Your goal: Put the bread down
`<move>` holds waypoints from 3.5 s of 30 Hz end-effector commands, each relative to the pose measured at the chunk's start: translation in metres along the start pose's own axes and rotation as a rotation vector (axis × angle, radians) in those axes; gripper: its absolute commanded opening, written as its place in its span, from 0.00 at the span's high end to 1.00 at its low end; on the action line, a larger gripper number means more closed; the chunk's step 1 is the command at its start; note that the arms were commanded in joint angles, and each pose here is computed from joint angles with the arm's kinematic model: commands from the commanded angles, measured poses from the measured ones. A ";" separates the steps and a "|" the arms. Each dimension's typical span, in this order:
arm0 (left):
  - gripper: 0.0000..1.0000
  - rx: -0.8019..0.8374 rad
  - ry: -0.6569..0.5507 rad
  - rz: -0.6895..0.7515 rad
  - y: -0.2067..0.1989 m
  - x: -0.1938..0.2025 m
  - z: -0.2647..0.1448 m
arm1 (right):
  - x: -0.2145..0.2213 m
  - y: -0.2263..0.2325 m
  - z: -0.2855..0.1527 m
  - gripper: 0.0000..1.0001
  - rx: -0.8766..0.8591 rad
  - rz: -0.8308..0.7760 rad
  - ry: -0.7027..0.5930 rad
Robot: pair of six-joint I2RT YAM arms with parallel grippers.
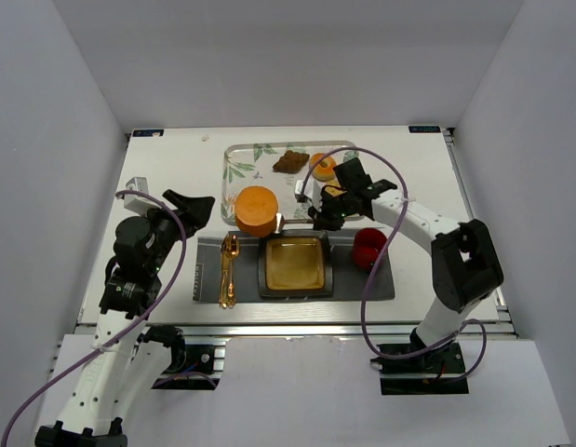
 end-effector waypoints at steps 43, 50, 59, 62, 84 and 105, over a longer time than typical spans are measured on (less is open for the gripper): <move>0.21 0.014 -0.040 -0.011 0.007 0.009 -0.013 | 0.043 0.016 -0.062 1.00 0.252 -0.396 0.188; 0.20 0.013 -0.041 -0.008 0.008 0.009 -0.012 | 0.034 0.003 -0.068 1.00 0.342 -0.419 0.180; 0.20 0.014 -0.046 -0.004 0.008 0.008 -0.012 | 0.031 -0.027 -0.086 1.00 0.472 -0.366 0.178; 0.20 0.016 -0.046 -0.004 0.008 0.008 -0.010 | 0.030 -0.037 -0.096 1.00 0.519 -0.349 0.168; 0.20 0.055 -0.033 0.010 0.008 0.014 0.003 | 0.204 -0.077 -0.181 1.00 1.137 0.916 0.214; 0.20 0.042 -0.023 0.016 0.011 0.016 0.011 | 0.259 -0.069 -0.172 0.51 0.818 1.068 0.174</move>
Point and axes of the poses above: each gripper's point midway between its finger pads, its own z axis out along the fingers, its own y axis along the line the jaws close on, x = y × z, the point moved 6 cm from there along -z, back along the fingers, and after that the axes turned 7 degrees about z, right-handed, at the moved point
